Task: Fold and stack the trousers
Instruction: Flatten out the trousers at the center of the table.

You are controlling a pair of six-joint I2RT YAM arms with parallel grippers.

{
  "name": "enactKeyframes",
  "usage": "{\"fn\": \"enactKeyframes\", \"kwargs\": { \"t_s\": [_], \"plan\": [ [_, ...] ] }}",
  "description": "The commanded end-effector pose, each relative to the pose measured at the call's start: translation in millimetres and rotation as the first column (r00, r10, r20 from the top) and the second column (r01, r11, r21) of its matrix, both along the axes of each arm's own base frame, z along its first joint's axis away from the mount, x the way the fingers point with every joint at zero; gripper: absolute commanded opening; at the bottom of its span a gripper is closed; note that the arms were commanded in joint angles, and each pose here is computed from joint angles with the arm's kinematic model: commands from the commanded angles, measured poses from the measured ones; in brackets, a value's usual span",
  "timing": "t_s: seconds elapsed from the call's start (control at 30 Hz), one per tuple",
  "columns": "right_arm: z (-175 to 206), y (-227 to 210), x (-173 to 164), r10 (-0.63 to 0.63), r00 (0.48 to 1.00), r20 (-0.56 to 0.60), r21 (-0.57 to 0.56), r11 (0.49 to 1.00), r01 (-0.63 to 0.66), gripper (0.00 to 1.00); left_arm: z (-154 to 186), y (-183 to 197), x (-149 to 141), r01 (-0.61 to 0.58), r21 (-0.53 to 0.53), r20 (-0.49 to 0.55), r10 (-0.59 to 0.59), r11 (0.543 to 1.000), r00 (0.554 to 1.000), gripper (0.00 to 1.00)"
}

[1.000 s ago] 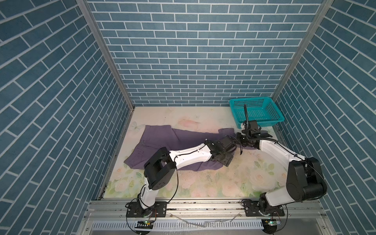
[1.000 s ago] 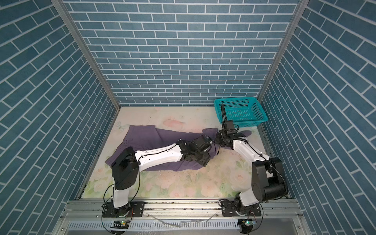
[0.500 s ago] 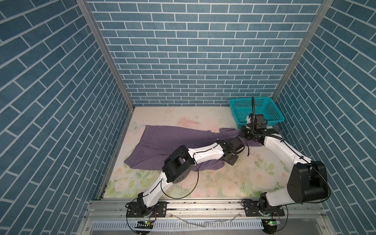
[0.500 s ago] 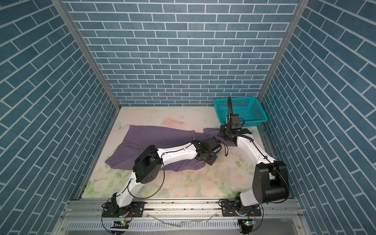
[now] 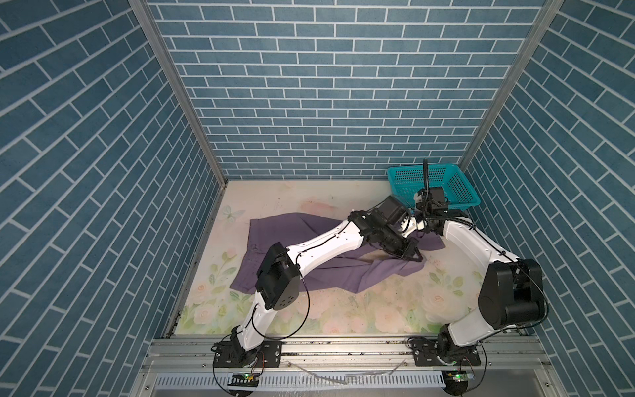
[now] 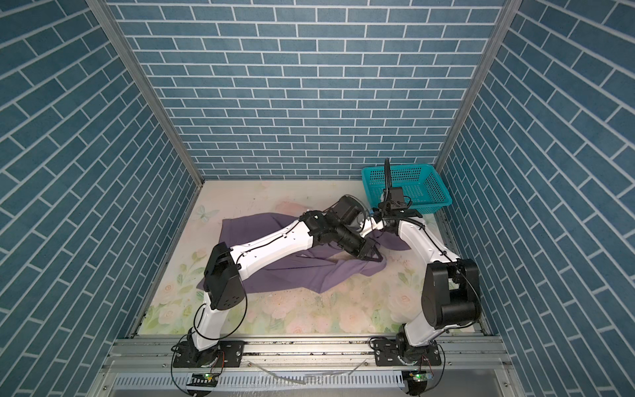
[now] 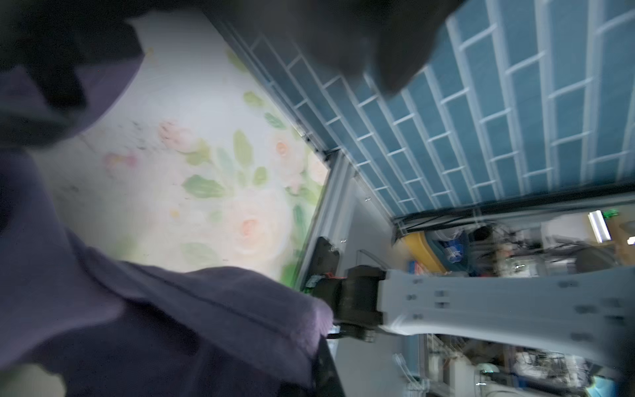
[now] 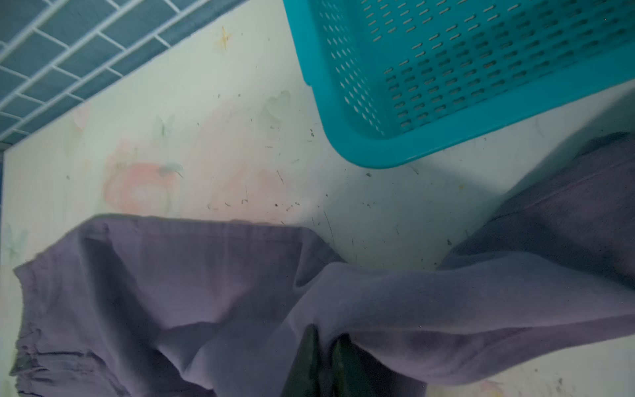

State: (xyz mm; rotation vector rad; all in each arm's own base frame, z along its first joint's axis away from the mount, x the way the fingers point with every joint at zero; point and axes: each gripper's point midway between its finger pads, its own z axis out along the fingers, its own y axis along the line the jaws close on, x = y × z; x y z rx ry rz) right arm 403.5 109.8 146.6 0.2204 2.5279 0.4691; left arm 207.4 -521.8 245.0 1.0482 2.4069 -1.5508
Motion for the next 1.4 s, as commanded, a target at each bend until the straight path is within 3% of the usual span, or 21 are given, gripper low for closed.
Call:
{"fn": "enactKeyframes", "kwargs": {
  "t_s": [0.0,0.03,0.07,0.1,0.13,0.3,0.47,0.53,0.63,0.73,0.83,1.0,1.03,1.07,1.13,1.37],
  "plan": [
    [-3.4,1.6,-4.1,0.009,0.998,-0.060,0.006,1.000,-0.009,0.39,43.3,-12.6,-27.7,0.167,-0.213,-0.087,-0.189,0.963,0.978,0.18],
    [-3.7,-0.2,-7.4,0.005,0.998,-0.065,-0.003,1.000,-0.005,0.45,40.6,-13.8,-28.4,0.169,-0.219,-0.106,-0.196,0.961,0.975,0.36],
    [-4.5,-4.0,-12.2,-0.005,0.997,-0.072,-0.016,1.000,0.004,0.50,33.2,-14.1,-28.9,0.165,-0.217,-0.134,-0.196,0.962,0.971,0.61],
    [-3.0,-8.6,-18.0,-0.021,0.997,-0.073,-0.030,0.999,0.019,0.54,25.6,-13.6,-28.9,0.157,-0.212,-0.154,-0.192,0.965,0.969,0.76],
    [-2.6,-12.7,-24.2,-0.033,0.997,-0.075,-0.044,0.999,0.030,0.57,19.9,-12.9,-27.4,0.147,-0.211,-0.166,-0.184,0.966,0.969,0.81],
    [-2.3,-43.0,-68.3,-0.113,0.990,-0.080,-0.150,0.984,0.100,0.65,9.5,3.6,-19.2,0.077,-0.202,-0.190,-0.117,0.976,0.975,0.88],
    [-24.2,-50.9,-109.5,-0.153,0.979,-0.137,-0.144,0.981,0.133,0.65,9.4,47.0,-8.2,-0.010,-0.156,-0.150,-0.014,0.988,0.989,0.86],
    [-41.2,-47.6,-120.7,-0.162,0.973,-0.164,-0.112,0.983,0.144,0.65,1.2,72.6,0.2,-0.065,-0.089,-0.126,0.053,0.994,0.991,0.83],
    [-63.7,-43.8,-127.8,-0.180,0.963,-0.200,-0.090,0.982,0.164,0.65,-20.4,125.6,21.0,-0.210,0.095,-0.035,0.214,0.973,0.976,0.79],
    [-75.2,-35.5,-125.7,-0.162,0.965,-0.208,-0.107,0.984,0.142,0.58,-50.4,191.2,42.9,-0.399,0.295,0.076,0.395,0.868,0.916,0.73],
    [-86.8,-29.3,-122.7,-0.141,0.964,-0.228,-0.155,0.982,0.107,0.50,-77.6,259.5,54.7,-0.564,0.410,0.101,0.578,0.717,0.809,0.68],
    [-111.6,-25.2,-115.3,-0.139,0.950,-0.279,-0.173,0.981,0.093,0.50,-114.0,360.2,46.3,-0.725,0.513,0.119,0.798,0.460,0.591,0.86],
    [-115.0,-24.8,-114.0,-0.138,0.948,-0.286,-0.177,0.980,0.089,0.47,-119.6,373.4,41.4,-0.733,0.531,0.130,0.814,0.425,0.566,0.88],
    [-118.1,-23.9,-112.6,-0.135,0.946,-0.295,-0.178,0.980,0.084,0.35,-125.7,387.4,36.0,-0.739,0.556,0.146,0.831,0.380,0.537,0.90],
    [-121.3,-21.4,-110.5,-0.120,0.945,-0.304,-0.175,0.982,0.068,0.00,-137.9,407.5,26.3,-0.735,0.601,0.167,0.849,0.315,0.501,0.90],
    [-76.6,-40.8,-98.8,-0.145,0.967,-0.211,-0.217,0.971,0.098,0.00,-177.8,451.9,29.6,-0.726,0.672,0.183,0.916,0.148,0.357,0.91]
  ]
}}
